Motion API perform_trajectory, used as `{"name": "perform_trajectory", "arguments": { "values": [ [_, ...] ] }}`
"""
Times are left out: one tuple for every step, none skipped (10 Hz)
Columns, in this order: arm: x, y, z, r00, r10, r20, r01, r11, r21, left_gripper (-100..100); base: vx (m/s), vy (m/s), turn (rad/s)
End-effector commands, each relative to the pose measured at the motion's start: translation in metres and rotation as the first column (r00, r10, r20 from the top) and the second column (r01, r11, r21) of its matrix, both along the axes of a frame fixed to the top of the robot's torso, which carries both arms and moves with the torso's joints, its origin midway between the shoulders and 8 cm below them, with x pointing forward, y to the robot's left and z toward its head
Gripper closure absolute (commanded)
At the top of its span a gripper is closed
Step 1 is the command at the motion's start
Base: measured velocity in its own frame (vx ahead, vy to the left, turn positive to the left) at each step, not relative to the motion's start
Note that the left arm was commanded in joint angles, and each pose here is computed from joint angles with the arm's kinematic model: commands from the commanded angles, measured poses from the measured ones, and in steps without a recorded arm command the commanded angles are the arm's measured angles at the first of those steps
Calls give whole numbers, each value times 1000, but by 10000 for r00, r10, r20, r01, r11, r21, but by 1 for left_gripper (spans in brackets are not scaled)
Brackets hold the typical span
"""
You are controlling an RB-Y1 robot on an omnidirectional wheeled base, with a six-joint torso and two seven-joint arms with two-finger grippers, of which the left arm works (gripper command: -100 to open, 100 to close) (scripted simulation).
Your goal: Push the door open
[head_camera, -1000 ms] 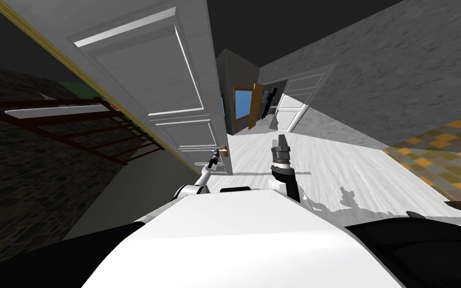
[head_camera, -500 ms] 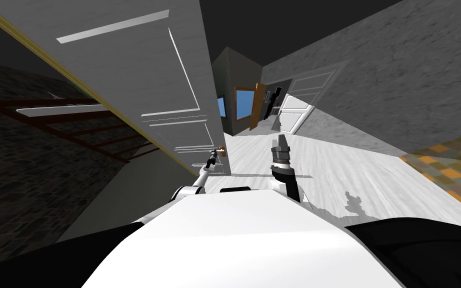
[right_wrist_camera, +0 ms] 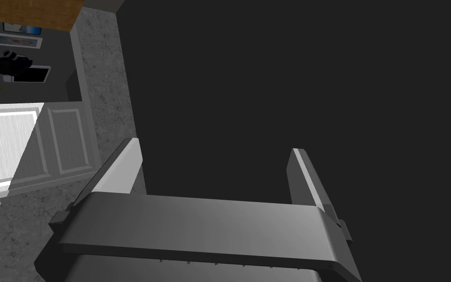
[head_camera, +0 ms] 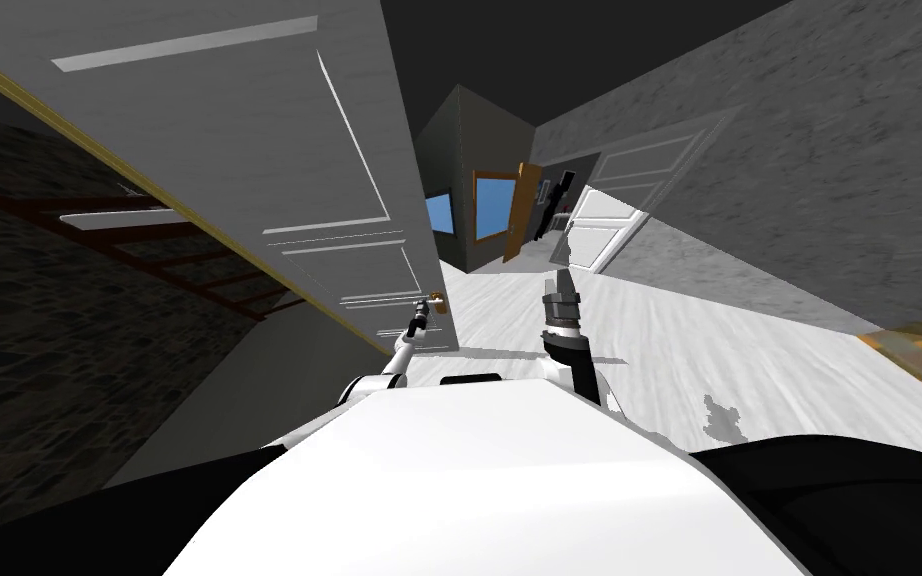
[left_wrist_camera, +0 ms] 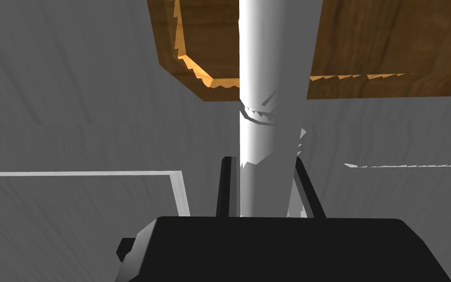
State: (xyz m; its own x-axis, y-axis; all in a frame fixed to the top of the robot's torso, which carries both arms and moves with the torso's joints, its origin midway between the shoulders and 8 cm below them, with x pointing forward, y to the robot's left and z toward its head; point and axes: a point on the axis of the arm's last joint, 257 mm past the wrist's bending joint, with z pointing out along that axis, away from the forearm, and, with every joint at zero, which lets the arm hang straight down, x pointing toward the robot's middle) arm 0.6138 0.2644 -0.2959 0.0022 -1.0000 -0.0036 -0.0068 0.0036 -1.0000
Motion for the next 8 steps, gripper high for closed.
{"name": "perform_trajectory", "arguments": {
  "values": [
    [3,10,3,9998,206,68,-206,9998,4,100,167,-173,91],
    [3,16,3,9994,327,69,-327,9995,-4,100,159,-169,90],
    [2,22,3,9990,442,69,-442,9990,-12,100,153,-133,74],
    [2,27,3,9985,535,69,-535,9986,-18,100,156,-100,54],
    [1,33,3,9978,654,69,-654,9979,-26,100,163,-123,56],
    [1,37,3,9973,738,68,-737,9973,-32,100,186,-123,65],
    [-2,41,-1,9969,780,-18,-780,9969,13,100,86,-39,57],
    [-2,53,1,9951,984,19,-984,9951,22,100,140,-33,63]
  ]
}}
